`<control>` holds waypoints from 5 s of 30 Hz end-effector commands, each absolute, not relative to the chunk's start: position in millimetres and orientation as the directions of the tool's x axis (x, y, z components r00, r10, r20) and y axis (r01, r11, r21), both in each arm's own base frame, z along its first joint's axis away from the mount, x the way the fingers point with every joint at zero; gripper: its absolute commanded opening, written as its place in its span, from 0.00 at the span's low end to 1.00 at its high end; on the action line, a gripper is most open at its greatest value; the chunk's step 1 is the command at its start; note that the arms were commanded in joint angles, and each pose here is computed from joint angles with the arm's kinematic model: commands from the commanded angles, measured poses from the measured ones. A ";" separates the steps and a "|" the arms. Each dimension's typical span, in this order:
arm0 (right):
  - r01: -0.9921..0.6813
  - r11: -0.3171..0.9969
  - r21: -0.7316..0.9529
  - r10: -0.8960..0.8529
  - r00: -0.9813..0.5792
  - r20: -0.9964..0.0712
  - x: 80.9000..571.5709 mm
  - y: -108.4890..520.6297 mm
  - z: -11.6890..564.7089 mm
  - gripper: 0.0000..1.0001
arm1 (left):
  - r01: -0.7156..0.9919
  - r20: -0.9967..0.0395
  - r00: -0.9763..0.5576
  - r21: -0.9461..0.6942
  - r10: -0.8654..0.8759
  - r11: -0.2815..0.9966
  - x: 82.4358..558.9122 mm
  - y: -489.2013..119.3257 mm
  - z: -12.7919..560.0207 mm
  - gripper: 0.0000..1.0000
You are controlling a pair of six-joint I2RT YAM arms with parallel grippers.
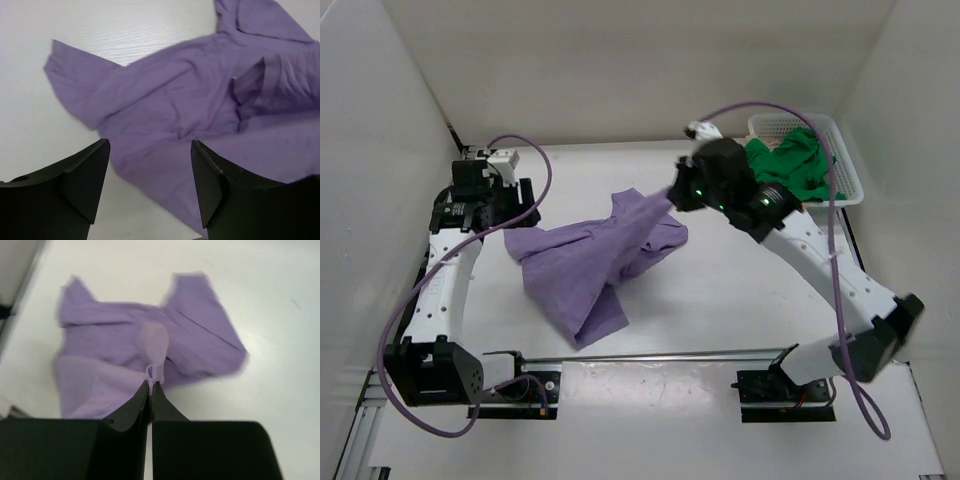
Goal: Fold and stack the t-shirts
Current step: Flatten out the tshirt
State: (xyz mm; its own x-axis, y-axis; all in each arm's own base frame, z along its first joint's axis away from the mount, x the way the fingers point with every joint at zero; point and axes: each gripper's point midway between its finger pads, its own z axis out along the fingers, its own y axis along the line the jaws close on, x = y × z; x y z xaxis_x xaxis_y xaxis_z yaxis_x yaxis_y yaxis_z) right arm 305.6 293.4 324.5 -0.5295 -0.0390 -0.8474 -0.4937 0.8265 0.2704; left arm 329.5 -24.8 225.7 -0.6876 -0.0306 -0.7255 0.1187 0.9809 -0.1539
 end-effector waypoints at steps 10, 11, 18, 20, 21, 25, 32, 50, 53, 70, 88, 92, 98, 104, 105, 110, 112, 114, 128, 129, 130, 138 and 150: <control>0.026 0.939 0.344 0.257 -0.718 -0.647 288.0 139.0 197.6 0.00 | 0.475 -0.417 -0.813 -0.070 0.407 0.877 231.3 -130.9 108.9 0.84; 0.026 0.939 0.344 0.257 -0.718 -0.647 288.0 139.0 197.6 0.00 | 0.496 -0.402 -0.806 -0.060 0.434 0.866 226.6 -135.1 101.9 0.84; 0.005 0.937 0.349 0.245 -0.722 -0.647 285.9 149.6 200.0 0.00 | 0.583 -0.263 -0.783 0.004 0.564 0.812 195.9 -140.2 32.3 0.87; -0.004 0.937 0.349 0.238 -0.724 -0.647 284.6 152.2 200.0 0.00 | 0.602 -0.258 -0.769 0.016 0.585 0.798 192.7 -142.9 24.1 0.87; 0.002 0.939 0.344 0.239 -0.721 -0.650 285.3 150.8 199.9 0.00 | 0.606 -0.263 -0.762 0.034 0.592 0.795 193.1 -142.4 21.8 0.87; 0.011 0.943 0.334 0.238 -0.722 -0.649 284.9 148.4 196.1 0.00 | 0.613 -0.217 -0.765 0.043 0.606 0.789 188.4 -139.4 -0.7 0.57; -0.008 0.940 0.340 0.233 -0.714 -0.660 286.9 150.8 204.1 0.00 | 0.516 -0.307 -0.798 0.099 0.519 0.851 217.7 -120.0 18.5 0.10; -0.143 0.956 0.257 0.070 -0.738 -0.671 254.0 205.7 195.2 0.00 | 0.592 -0.380 -0.760 -0.068 0.528 0.803 225.4 -172.1 134.0 0.30; -0.099 0.959 0.265 0.103 -0.749 -0.655 254.2 191.3 189.3 0.00 | 0.648 -0.292 -0.743 -0.088 0.602 0.757 203.9 -185.9 117.5 0.51; -0.075 0.959 0.275 0.118 -0.773 -0.623 250.3 183.8 174.0 0.00 | 0.360 -0.250 -0.915 -0.148 0.318 0.921 228.4 -107.8 78.9 0.11; -0.059 0.960 0.273 0.132 -0.764 -0.631 249.3 179.3 177.1 0.00 | 0.282 -0.181 -0.954 -0.290 0.238 0.914 258.2 -117.6 29.4 0.62; -0.055 0.962 0.268 0.134 -0.761 -0.635 248.3 176.4 178.5 0.00 | 0.277 -0.161 -0.958 -0.291 0.238 0.916 267.0 -119.8 22.7 0.59; -0.035 0.966 0.257 0.142 -0.758 -0.637 248.7 172.7 177.5 0.00 | 0.286 -0.150 -0.957 -0.334 0.249 0.898 265.2 -130.4 21.9 0.46; -0.035 0.966 0.257 0.142 -0.758 -0.637 248.7 172.7 177.5 0.00 | 0.283 -0.137 -0.959 -0.354 0.250 0.892 271.0 -135.3 17.6 0.10; -0.035 0.966 0.257 0.142 -0.758 -0.637 248.7 172.7 177.5 0.00 | 0.279 -0.128 -0.960 -0.354 0.250 0.892 271.3 -135.4 17.5 0.10; -0.006 0.968 0.250 0.172 -0.708 -0.685 268.3 158.4 200.3 0.00 | 0.195 -0.201 -0.971 -0.341 0.131 0.920 301.0 -102.3 56.7 0.10; 0.002 0.975 0.224 0.164 -0.689 -0.706 286.1 145.4 211.5 0.00 | 0.124 -0.227 -0.972 -0.286 0.059 0.950 319.2 -70.9 80.6 0.10; -0.009 0.970 0.243 0.186 -0.620 -0.762 311.1 138.8 255.1 0.00 | 0.035 -0.359 -0.932 -0.239 -0.055 0.970 370.3 -23.1 137.7 0.10; -0.117 0.904 0.412 0.299 -0.516 -0.803 322.0 138.5 330.0 0.00 | -0.087 -0.364 -0.920 -0.176 -0.147 0.981 313.0 16.3 191.9 0.20; -0.095 0.902 0.422 0.303 -0.558 -0.773 312.9 140.6 306.5 0.00 | -0.100 -0.312 -0.938 -0.170 -0.150 0.980 297.0 15.6 175.3 0.28; -0.072 0.903 0.424 0.289 -0.629 -0.722 294.1 143.5 261.5 0.00 | -0.106 -0.207 -0.968 -0.175 -0.142 0.979 267.2 7.6 145.3 0.45; 0.034 0.894 0.447 0.283 -0.816 -0.504 222.1 167.9 133.1 0.00 | -0.176 -0.091 -0.978 -0.098 -0.185 0.979 226.6 25.4 84.5 0.72; 0.010 0.919 0.393 0.251 -0.784 -0.568 234.3 162.6 149.1 0.00 | -0.205 -0.026 -0.978 -0.011 -0.205 0.979 233.3 47.1 32.1 0.53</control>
State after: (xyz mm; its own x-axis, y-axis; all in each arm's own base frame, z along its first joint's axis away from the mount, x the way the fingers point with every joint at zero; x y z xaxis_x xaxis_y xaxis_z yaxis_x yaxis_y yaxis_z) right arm 224.6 160.8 130.9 -0.8187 0.2382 -0.5225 0.0250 0.9239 0.3819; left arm 215.6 27.1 31.3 -0.9817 -0.1744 0.0768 -0.1790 0.9822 -0.0573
